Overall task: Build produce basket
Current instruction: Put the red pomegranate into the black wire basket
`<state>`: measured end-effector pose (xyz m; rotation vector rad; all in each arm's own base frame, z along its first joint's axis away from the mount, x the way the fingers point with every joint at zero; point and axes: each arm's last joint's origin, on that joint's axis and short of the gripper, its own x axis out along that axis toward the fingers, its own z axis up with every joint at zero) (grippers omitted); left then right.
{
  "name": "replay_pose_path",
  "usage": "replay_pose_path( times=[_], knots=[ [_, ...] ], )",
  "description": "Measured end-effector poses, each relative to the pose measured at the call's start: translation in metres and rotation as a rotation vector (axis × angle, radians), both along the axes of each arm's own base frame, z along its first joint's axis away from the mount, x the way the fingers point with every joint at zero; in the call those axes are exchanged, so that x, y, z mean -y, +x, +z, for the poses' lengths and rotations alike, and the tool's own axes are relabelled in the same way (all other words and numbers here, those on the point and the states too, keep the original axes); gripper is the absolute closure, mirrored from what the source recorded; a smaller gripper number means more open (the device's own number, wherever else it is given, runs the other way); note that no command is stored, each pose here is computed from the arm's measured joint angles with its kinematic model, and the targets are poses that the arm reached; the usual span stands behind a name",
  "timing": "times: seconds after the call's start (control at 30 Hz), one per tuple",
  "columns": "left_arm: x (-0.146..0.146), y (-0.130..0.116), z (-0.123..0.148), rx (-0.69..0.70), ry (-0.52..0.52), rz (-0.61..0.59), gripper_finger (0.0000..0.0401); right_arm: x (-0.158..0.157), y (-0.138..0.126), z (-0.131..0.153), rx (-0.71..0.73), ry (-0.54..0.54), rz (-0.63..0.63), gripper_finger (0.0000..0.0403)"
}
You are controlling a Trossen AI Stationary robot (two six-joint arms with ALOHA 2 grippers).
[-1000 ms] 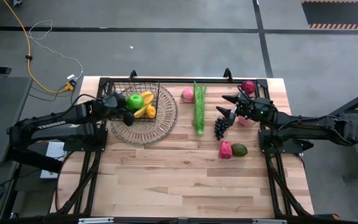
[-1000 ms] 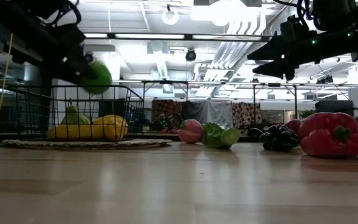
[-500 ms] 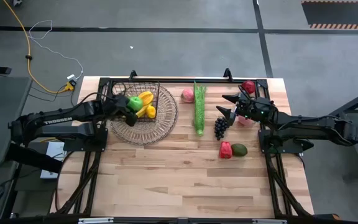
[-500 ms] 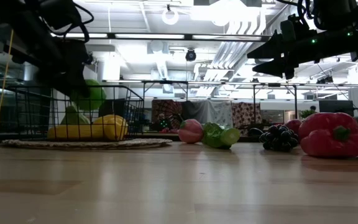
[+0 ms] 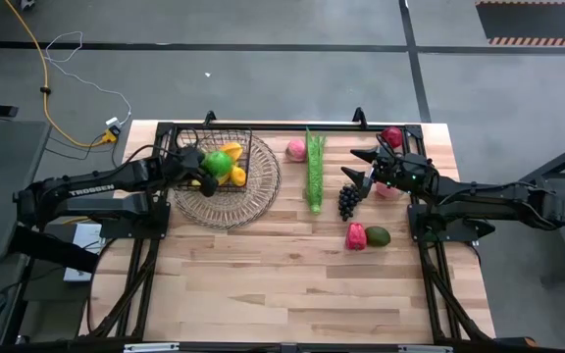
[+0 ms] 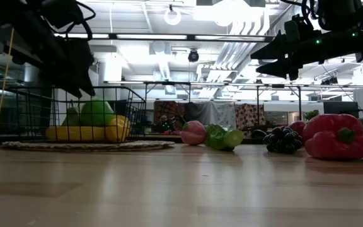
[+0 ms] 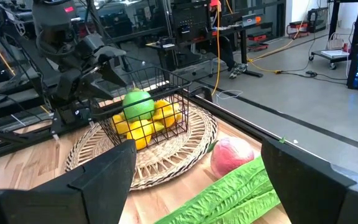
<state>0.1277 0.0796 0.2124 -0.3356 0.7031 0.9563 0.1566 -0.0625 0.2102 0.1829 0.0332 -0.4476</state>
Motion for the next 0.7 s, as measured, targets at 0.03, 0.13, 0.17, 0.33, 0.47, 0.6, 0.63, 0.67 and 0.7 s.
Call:
replay_pose_path(
  times=[0.03,0.13,0.17,0.33,0.47,0.6,0.63,0.67,0.7],
  knots=[
    [-0.001,0.001,0.001,0.006,0.013,-0.009,0.006,0.0,0.0,0.0,0.0,0.0,0.0,0.0068],
    [-0.003,0.006,0.015,0.054,0.061,-0.032,0.006,0.0,0.0,0.0,0.002,0.004,0.0,0.0068],
    [-0.003,0.008,0.022,0.084,0.085,-0.049,0.0061,0.0,0.0,0.0,0.002,0.004,0.0,0.0068],
    [0.002,0.026,0.044,0.344,0.259,-0.266,0.0061,0.0,0.0,0.001,0.016,0.002,0.001,0.0068],
    [0.01,0.034,0.04,0.529,0.403,-0.469,0.0061,-0.001,0.0,0.002,0.027,-0.001,0.02,0.0068],
    [0.014,0.033,0.031,0.646,0.479,-0.551,0.0061,-0.001,0.0,0.003,0.039,0.017,0.023,0.0068],
    [0.014,0.033,0.03,0.657,0.49,-0.549,0.0061,-0.001,0.0,0.003,0.041,0.016,0.023,0.0068],
    [0.014,0.032,0.029,0.664,0.502,-0.55,0.0061,-0.001,0.0,0.003,0.043,0.015,0.023,0.0068],
    [0.014,0.032,0.03,0.668,0.509,-0.551,0.0061,-0.001,0.0,0.003,0.044,0.014,0.023,0.0068]
  ],
)
